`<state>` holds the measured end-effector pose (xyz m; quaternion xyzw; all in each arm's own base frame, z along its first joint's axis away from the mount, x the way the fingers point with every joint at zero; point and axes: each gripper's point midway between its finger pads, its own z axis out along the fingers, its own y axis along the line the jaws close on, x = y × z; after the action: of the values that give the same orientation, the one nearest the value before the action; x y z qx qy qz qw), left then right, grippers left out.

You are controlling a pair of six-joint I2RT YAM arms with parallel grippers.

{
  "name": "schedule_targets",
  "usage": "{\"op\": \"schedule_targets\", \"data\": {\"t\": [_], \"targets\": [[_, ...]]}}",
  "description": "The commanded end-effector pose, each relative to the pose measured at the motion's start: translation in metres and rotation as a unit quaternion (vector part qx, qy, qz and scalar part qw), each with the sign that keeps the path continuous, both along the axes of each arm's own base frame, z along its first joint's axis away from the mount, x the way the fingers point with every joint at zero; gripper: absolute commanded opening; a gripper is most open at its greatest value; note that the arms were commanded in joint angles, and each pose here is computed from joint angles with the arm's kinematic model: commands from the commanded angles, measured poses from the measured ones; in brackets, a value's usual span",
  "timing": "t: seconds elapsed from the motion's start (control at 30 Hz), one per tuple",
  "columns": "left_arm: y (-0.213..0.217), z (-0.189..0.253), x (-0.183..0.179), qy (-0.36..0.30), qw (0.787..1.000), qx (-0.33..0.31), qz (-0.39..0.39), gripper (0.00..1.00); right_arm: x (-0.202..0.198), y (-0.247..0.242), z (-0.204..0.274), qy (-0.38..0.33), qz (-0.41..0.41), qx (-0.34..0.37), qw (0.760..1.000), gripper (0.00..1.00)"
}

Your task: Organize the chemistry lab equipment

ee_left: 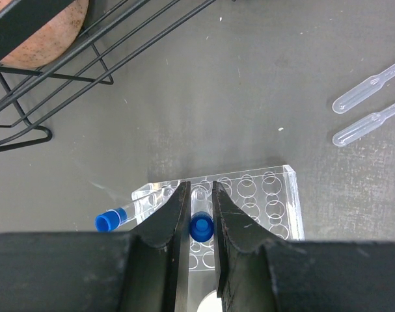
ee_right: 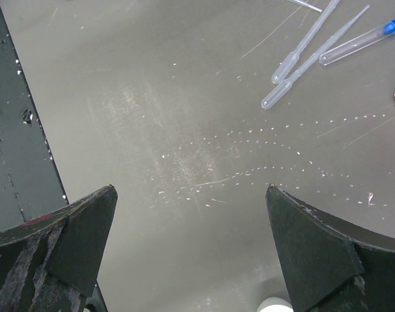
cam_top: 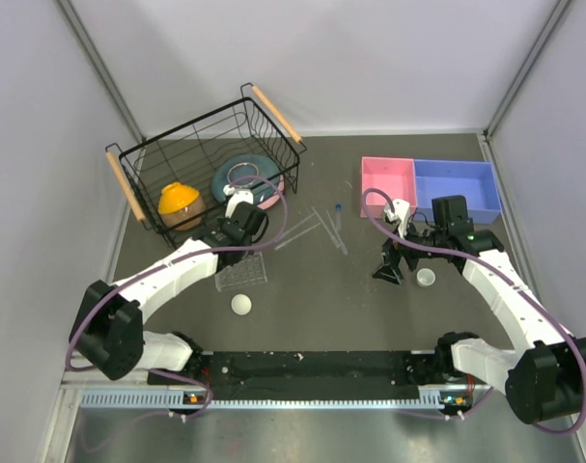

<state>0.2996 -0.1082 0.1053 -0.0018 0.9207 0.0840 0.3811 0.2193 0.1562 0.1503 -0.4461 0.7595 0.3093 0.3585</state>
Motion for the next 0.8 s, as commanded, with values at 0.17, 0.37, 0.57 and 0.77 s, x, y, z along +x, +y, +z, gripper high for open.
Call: {"op": "schedule_targets", "data": {"t": [0.17,0.37,0.57,0.77], "targets": [[-0.001,-0.001,0.006,-0.002,1.000,-0.028,0.006,0.01,0.007,0.001,0.004,-0.021,0.005,0.004,1.000,0.99],[0.006,-0.001,0.006,-0.001,0.999,-0.036,0.018,0.16,0.007,0.000,0.004,-0.021,0.004,0.003,1.000,0.99],[0.012,0.005,0.005,-0.008,0.999,-0.036,0.028,0.37,0.007,0.001,0.005,-0.023,0.005,0.004,1.000,0.99],[0.011,0.023,0.007,-0.023,0.998,-0.046,0.028,0.49,0.006,0.001,0.004,-0.021,0.005,0.004,1.000,0.99]]}}
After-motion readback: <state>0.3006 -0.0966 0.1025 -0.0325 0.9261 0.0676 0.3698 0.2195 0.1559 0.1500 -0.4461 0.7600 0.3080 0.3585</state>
